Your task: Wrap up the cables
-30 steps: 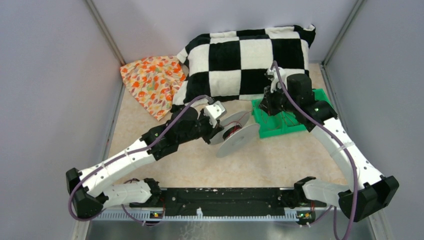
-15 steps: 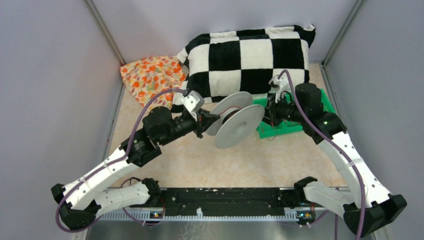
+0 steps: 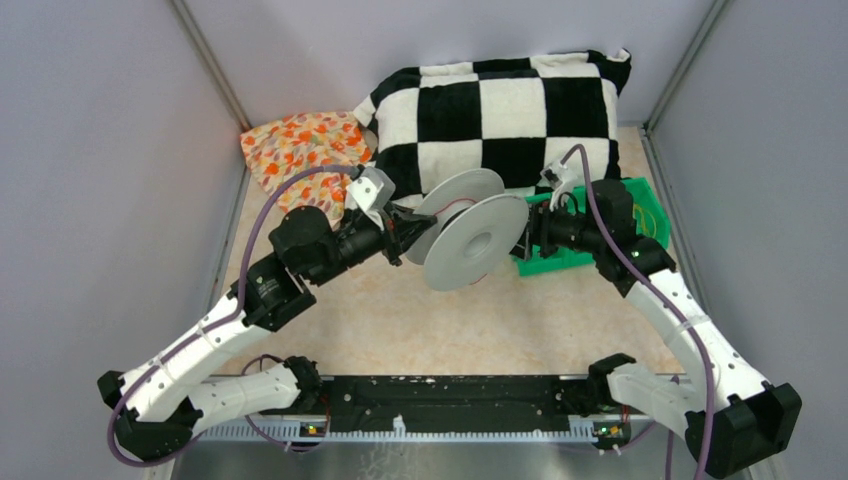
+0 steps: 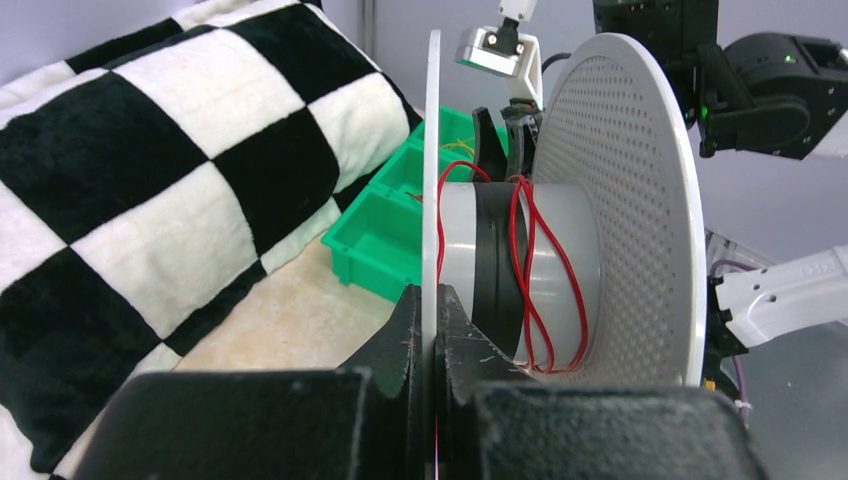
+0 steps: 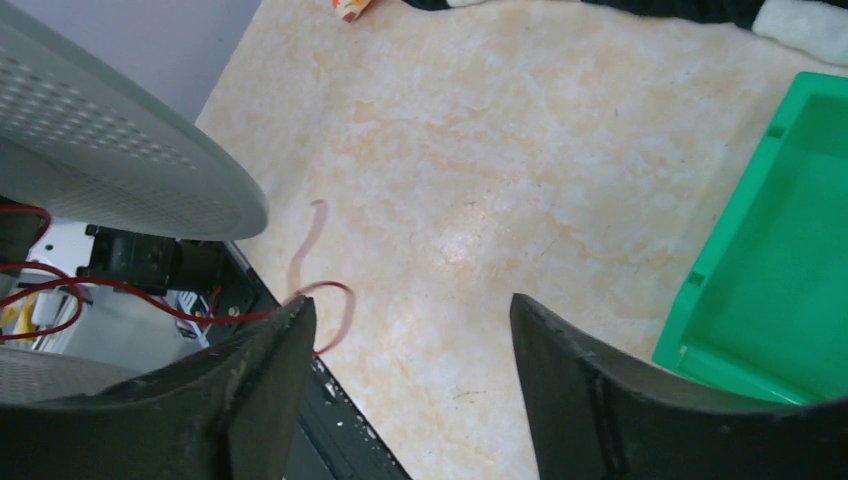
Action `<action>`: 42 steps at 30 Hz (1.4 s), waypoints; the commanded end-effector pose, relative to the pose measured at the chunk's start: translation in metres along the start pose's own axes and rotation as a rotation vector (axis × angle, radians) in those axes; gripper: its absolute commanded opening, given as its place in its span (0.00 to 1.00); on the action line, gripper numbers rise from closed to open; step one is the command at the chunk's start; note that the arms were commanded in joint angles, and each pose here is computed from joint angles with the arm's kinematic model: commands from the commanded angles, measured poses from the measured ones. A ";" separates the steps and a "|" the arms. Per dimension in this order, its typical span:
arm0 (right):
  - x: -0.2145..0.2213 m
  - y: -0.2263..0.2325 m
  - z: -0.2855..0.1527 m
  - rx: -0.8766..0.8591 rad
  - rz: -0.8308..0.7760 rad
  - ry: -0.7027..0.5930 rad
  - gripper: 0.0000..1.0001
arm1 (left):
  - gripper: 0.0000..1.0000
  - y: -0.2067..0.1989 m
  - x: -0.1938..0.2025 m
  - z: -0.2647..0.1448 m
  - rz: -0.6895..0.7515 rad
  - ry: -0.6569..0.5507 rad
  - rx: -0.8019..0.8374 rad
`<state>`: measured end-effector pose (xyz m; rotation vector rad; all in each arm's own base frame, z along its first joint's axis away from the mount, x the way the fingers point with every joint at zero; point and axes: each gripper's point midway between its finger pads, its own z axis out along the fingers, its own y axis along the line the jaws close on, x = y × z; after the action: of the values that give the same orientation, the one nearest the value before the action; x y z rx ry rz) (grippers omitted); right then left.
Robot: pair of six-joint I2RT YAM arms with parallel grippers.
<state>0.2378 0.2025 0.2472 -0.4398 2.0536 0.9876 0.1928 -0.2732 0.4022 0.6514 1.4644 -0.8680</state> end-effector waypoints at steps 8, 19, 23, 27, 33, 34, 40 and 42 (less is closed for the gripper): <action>-0.015 0.006 -0.013 0.015 -0.087 -0.051 0.82 | 0.00 0.019 -0.088 -0.022 -0.058 -0.255 -0.153; -0.043 0.000 -0.032 0.119 -0.113 -0.197 0.83 | 0.00 0.025 -0.113 -0.020 -0.072 -0.277 -0.199; -0.062 0.009 -0.051 0.123 -0.108 -0.367 0.83 | 0.00 0.028 -0.113 -0.011 -0.074 -0.268 -0.219; -0.066 0.015 -0.062 0.100 -0.021 -0.486 0.82 | 0.00 0.031 -0.116 -0.006 -0.095 -0.289 -0.235; -0.060 0.027 -0.068 -0.042 0.180 -0.627 0.81 | 0.00 0.039 -0.121 -0.004 -0.123 -0.333 -0.273; -0.058 0.026 -0.067 -0.051 0.197 -0.634 0.79 | 0.00 0.040 -0.122 -0.004 -0.124 -0.340 -0.283; -0.055 0.023 -0.057 -0.063 0.255 -0.659 0.77 | 0.00 0.047 -0.122 0.000 -0.123 -0.358 -0.312; -0.053 0.024 -0.048 -0.085 0.275 -0.654 0.79 | 0.00 0.046 -0.123 0.000 -0.127 -0.362 -0.310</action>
<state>0.2283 0.1717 0.2924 0.0873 1.6209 1.1051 0.2443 -0.2439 0.4683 0.2671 1.4430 -0.7135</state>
